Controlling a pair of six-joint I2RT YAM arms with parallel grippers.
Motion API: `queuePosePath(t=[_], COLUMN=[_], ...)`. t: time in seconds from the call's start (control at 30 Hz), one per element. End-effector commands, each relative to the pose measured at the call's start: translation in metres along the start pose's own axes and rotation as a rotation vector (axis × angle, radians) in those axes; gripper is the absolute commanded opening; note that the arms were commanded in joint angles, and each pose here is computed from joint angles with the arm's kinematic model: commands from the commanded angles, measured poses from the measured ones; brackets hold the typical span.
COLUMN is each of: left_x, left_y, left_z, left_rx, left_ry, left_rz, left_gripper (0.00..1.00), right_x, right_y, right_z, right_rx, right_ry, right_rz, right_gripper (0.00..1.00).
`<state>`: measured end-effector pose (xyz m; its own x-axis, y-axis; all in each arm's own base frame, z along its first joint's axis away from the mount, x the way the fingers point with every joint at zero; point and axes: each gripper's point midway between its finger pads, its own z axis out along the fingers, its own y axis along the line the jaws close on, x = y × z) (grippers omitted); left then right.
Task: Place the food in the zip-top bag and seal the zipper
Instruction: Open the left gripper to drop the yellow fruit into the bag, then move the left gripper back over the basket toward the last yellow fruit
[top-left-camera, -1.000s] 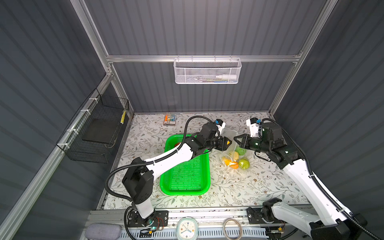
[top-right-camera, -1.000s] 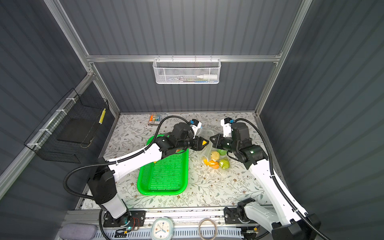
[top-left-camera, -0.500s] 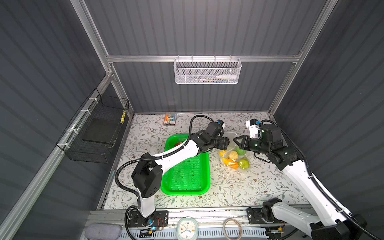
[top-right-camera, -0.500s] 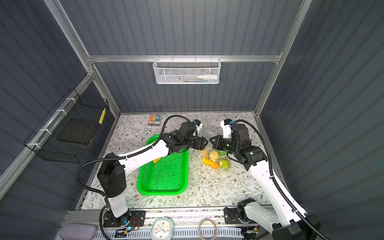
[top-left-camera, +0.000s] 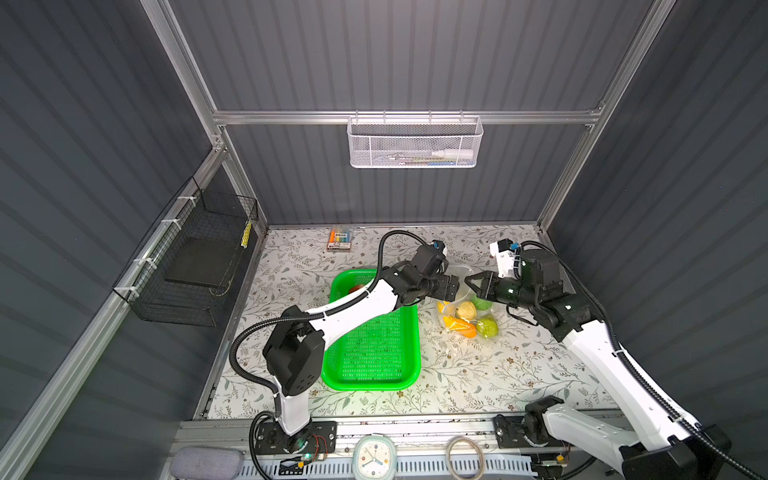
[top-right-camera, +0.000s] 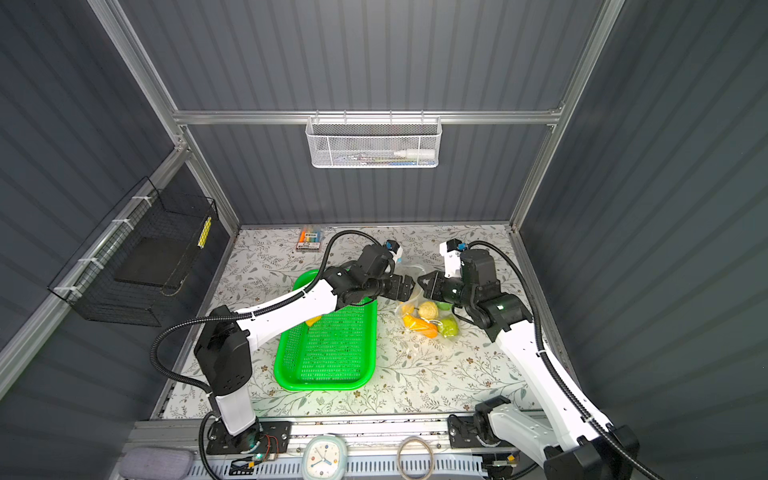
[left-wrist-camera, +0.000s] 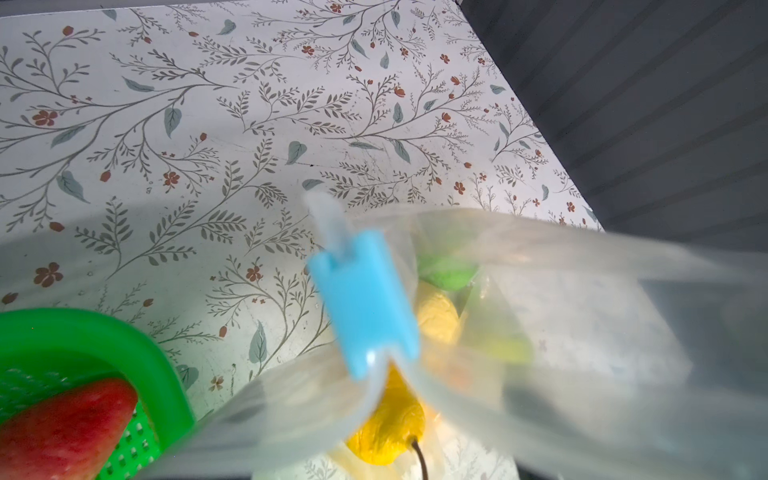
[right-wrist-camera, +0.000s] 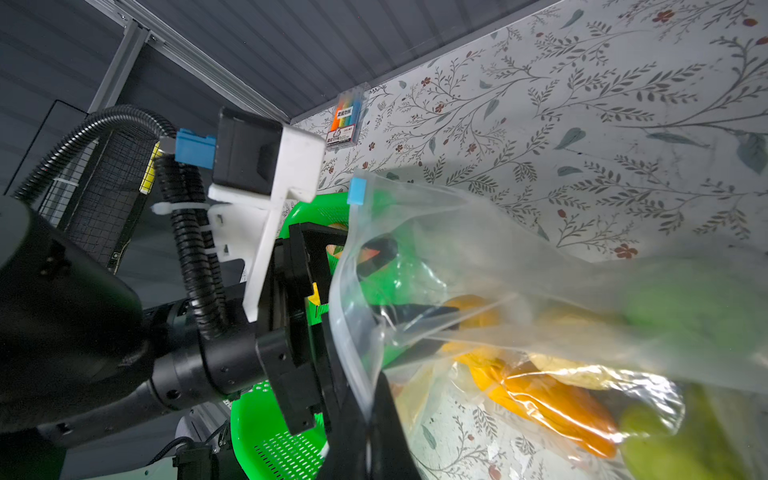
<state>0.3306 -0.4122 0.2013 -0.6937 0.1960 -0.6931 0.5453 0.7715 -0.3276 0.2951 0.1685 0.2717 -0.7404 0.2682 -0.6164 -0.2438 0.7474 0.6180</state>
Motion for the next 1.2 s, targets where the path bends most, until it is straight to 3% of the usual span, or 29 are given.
queuePosePath(t=[0.0,0.43,0.8,1.0,1.17], left_x=[-0.018,-0.046,-0.012,0.021,0.057], left_y=[-0.014,-0.013,0.084,0.137,0.178], left_z=[-0.031,-0.096,-0.118,-0.119,-0.108], left_rx=[0.042,0.055,-0.22,-0.407,-0.612], left_ry=[-0.06,-0.24,-0.21,-0.14,-0.015], left_rz=[-0.006,-0.024,-0.096,-0.114,-0.096], left_gripper=[0.99,1.0,1.0,1.0,1.0], right_x=[0.0,-0.003,-0.002,-0.002,-0.002], right_y=[-0.004,-0.006,-0.007,-0.007,-0.006], right_z=[0.002,0.012,0.011,0.013,0.013], right_rx=[0.016,0.015,0.019,0.016,0.014], right_ry=[-0.009,-0.002,-0.005,-0.001,-0.001], right_rz=[-0.01,0.011,0.005,0.009,0.008], right_gripper=[0.0,0.0,0.0,0.0,0.0])
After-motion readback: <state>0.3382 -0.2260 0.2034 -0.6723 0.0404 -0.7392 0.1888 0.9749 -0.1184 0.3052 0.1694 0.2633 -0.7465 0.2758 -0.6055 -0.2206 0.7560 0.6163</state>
